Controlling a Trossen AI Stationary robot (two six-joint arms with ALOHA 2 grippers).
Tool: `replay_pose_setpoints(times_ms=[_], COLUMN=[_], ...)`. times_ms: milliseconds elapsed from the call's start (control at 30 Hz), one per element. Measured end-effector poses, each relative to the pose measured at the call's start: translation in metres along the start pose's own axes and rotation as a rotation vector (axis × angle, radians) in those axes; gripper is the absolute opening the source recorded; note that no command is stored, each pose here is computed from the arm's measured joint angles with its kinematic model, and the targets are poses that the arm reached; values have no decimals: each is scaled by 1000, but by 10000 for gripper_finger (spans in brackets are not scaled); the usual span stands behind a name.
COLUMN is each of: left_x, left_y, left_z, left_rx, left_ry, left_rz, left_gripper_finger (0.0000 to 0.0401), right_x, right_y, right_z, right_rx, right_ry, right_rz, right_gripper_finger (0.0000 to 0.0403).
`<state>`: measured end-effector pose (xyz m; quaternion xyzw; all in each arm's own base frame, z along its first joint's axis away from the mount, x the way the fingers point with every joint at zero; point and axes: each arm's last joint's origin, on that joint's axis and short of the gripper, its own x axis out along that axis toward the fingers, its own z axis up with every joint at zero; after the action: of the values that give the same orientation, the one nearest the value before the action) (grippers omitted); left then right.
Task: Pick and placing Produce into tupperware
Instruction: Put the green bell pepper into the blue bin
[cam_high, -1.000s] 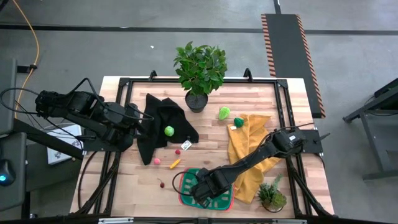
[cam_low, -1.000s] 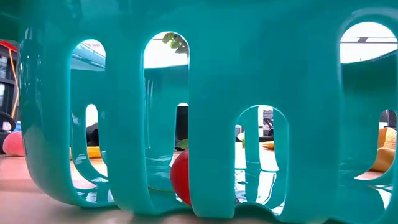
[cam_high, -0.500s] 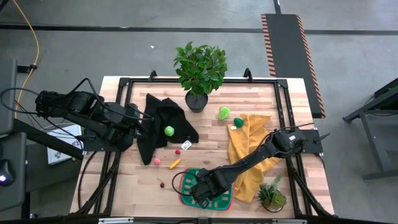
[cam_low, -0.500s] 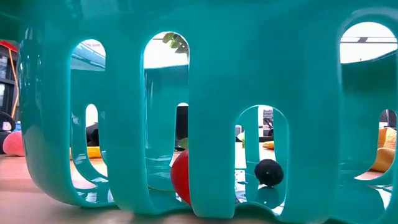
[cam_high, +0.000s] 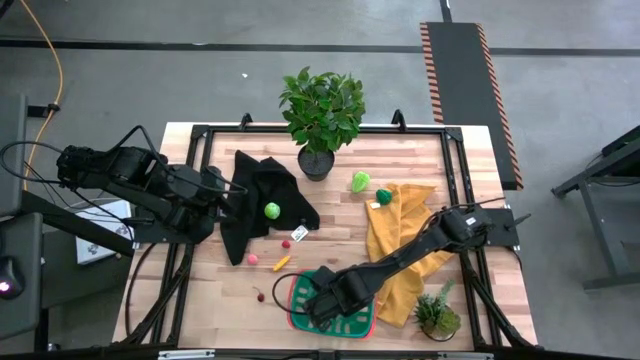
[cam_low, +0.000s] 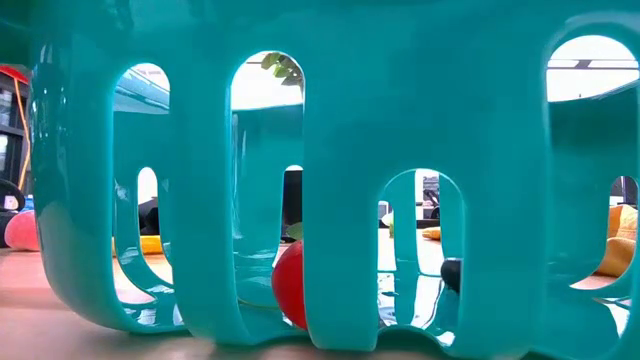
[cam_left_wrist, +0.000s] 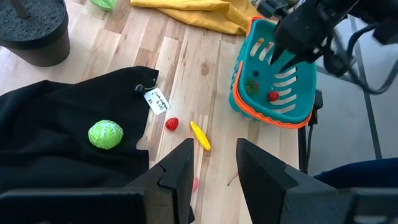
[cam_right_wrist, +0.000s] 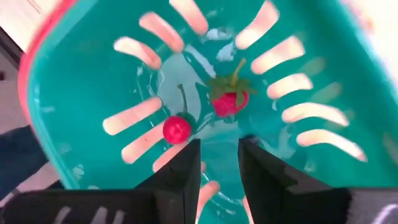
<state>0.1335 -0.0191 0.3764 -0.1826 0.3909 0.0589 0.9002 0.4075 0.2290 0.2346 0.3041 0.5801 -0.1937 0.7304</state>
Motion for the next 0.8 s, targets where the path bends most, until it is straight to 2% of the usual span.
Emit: replay_pose_setpoints(times_ms=[300,600,800], left_x=[0,0,0], left_y=[1,1,0], left_z=[-1,-1,-1], left_rx=[1,19,48], left_ry=[10,10,10], left_rz=[5,5,5], left_gripper_finger=[111,111,111], right_x=[-31,-60,-64], right_y=[2,1,-5], right_z=[7,14,15], right_rx=[29,141,228], right_ry=[-133,-352,-411], right_rz=[-24,-62,-94], right_gripper_finger=[99,99,99])
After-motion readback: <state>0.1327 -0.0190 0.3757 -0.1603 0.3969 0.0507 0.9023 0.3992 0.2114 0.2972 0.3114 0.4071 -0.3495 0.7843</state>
